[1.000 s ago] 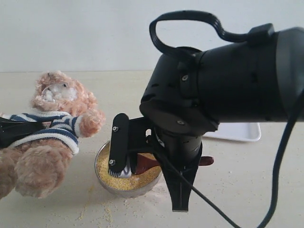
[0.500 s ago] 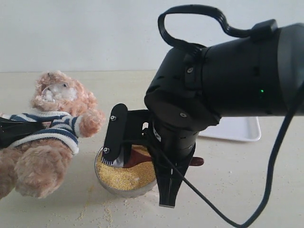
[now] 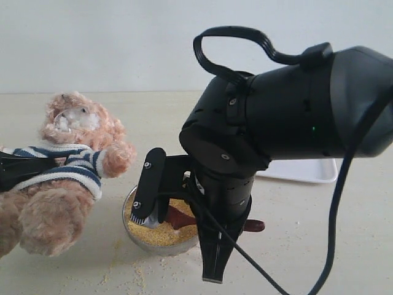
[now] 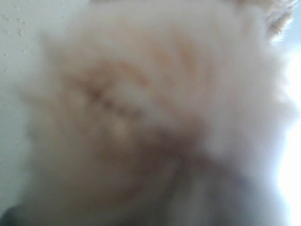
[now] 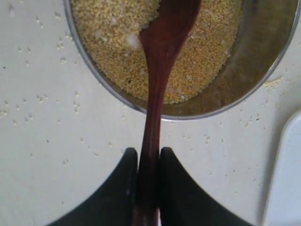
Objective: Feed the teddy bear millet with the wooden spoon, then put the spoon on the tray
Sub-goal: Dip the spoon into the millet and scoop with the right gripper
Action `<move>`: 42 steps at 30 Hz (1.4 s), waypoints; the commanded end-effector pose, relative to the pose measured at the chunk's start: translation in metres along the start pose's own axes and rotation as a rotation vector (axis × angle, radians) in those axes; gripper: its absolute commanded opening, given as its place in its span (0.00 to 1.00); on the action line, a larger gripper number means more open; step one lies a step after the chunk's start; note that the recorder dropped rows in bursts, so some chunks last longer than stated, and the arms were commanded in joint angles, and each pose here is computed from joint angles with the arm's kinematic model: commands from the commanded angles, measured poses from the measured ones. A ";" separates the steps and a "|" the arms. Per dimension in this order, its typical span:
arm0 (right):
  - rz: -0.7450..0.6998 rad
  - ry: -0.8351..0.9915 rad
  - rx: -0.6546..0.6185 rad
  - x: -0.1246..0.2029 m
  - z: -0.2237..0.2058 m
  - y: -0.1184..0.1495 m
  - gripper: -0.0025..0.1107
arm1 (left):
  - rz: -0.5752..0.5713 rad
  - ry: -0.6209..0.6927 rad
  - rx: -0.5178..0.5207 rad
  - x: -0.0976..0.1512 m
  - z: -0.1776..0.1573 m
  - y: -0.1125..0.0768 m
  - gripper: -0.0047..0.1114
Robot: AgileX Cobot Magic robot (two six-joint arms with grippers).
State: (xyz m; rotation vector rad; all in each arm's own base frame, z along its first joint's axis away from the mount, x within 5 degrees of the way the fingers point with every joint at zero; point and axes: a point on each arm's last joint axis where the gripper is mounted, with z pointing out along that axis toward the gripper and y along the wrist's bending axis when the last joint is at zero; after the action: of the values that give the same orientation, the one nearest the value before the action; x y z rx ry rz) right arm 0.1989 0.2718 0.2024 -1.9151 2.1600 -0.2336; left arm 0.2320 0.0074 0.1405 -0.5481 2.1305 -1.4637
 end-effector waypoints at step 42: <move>0.378 -0.022 -0.105 0.012 -0.013 -0.011 0.02 | 0.010 -0.007 0.041 -0.002 0.001 -0.005 0.08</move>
State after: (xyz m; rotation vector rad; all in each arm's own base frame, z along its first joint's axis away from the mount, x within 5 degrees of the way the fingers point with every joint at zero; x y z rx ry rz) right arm 0.2000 0.2642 0.2088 -1.5820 2.4557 -0.0782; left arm 0.2320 0.0074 0.1405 -0.5481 2.1305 -1.4637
